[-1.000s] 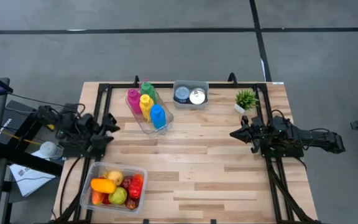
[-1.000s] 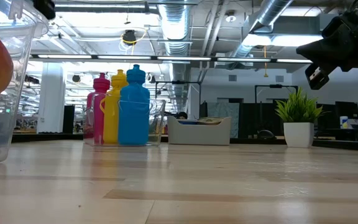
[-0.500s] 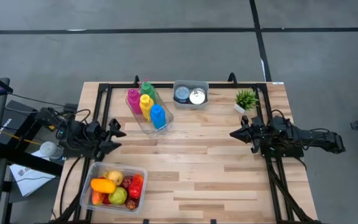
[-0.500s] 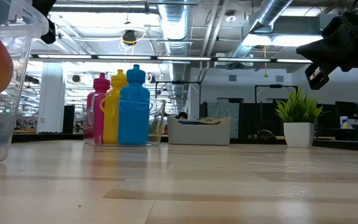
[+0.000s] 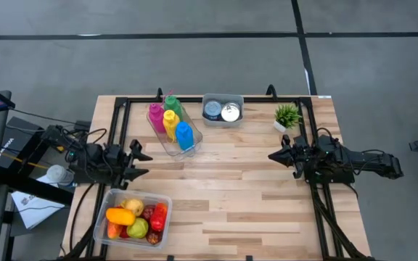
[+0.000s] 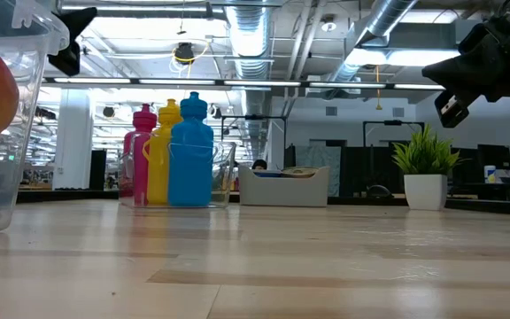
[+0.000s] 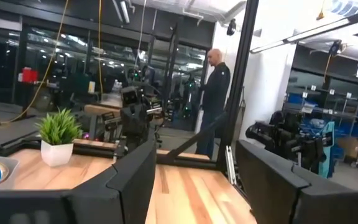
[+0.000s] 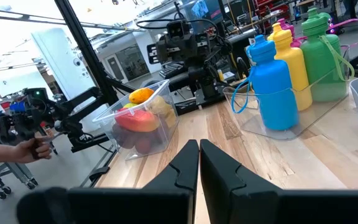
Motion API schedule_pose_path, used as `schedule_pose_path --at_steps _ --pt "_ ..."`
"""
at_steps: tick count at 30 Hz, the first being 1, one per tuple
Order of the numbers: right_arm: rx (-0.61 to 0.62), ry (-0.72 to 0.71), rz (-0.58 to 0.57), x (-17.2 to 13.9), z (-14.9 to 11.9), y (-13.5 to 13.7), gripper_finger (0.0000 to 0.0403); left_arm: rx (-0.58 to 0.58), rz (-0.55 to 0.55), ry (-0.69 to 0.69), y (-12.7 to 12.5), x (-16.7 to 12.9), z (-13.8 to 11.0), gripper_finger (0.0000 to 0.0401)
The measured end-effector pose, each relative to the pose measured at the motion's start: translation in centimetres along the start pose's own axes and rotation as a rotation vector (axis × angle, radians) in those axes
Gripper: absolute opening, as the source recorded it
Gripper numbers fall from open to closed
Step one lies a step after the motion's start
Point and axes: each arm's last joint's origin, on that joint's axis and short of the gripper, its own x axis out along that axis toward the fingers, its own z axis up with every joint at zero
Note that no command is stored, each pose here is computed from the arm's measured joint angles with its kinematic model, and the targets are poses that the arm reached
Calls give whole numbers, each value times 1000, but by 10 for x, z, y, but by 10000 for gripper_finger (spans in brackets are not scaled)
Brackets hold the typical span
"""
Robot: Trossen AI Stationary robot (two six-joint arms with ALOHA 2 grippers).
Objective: Pick & Place Food Item
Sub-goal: Return to Home Position
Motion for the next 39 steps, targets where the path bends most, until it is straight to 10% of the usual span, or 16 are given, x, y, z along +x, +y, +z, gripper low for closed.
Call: schedule_pose_path --at_steps 17,25,39 --pt "0 0 0 0 0 0 12 58 8 131 1 -1 -13 209" --pt "0 0 0 0 0 0 12 33 -180 224 -3 -3 -21 209" --pt "0 0 0 0 0 0 12 225 -39 282 10 -1 -27 209"
